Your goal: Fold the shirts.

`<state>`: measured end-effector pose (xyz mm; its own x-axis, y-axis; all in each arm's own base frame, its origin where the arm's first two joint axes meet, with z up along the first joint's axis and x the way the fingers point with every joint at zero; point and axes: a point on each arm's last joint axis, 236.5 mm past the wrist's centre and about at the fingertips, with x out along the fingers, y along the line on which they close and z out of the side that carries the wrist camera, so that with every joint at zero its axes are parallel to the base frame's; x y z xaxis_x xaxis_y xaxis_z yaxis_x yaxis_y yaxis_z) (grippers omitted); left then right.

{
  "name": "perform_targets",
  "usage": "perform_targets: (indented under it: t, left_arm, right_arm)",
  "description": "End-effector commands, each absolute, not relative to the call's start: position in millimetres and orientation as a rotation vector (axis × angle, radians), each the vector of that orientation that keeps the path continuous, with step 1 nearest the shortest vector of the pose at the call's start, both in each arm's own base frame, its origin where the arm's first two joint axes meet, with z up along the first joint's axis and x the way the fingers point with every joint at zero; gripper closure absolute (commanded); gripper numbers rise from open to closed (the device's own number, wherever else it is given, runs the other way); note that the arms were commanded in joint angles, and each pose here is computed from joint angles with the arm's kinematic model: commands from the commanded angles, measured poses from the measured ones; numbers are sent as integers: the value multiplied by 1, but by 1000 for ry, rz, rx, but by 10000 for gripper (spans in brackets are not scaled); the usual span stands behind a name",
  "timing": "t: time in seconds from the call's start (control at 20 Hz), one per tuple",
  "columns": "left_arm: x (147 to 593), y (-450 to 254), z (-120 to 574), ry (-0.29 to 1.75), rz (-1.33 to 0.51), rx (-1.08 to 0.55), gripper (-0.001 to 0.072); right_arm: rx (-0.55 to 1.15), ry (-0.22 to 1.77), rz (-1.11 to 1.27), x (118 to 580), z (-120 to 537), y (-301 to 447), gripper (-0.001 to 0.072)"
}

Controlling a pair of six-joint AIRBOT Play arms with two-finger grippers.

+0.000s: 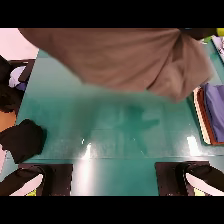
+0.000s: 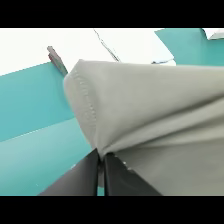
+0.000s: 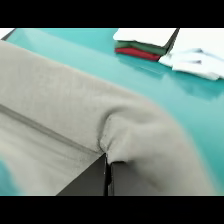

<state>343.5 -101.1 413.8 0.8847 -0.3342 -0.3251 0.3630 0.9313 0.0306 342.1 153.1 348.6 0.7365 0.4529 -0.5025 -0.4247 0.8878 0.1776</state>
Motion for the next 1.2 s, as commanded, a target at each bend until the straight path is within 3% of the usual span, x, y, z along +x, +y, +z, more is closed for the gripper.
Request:
perform_targets:
  t: [0.0, 0.3, 0.4, 0.6, 0.85, 0.9, 0.95, 1.0, 1.05, 1.15]
  left_arm:
    - [361, -112, 375, 447, -400, 80, 682]
    - [419, -125, 183, 950, -420, 61, 682]
    - [434, -127, 125, 1052, -409, 47, 681]
    - [476, -130, 63, 1074, -389, 40, 681]
    - [512, -132, 75, 925, -358, 24, 680]
    - [511, -132, 76, 929, -359, 25, 679]
    - [510, -131, 75, 936, -361, 28, 643]
    - [509, -131, 76, 937, -362, 32, 380]
    - [507, -130, 76, 944, -360, 39, 218]
    - [494, -122, 79, 1007, -354, 82, 215]
  right_arm:
    - [90, 678, 440, 325, 308, 144, 692]
    - [108, 1071, 382, 338, 142, 149, 691]
    - [121, 1119, 359, 355, 102, 153, 691]
    - [134, 1145, 328, 397, 56, 161, 691]
    - [136, 1131, 329, 444, 52, 173, 678]
    - [136, 1119, 332, 452, 56, 175, 536]
    - [139, 1100, 332, 460, 62, 175, 362]
    - [140, 1081, 336, 466, 71, 177, 305]
    - [142, 1057, 335, 472, 81, 175, 304]
    - [140, 1044, 331, 472, 101, 168, 304]
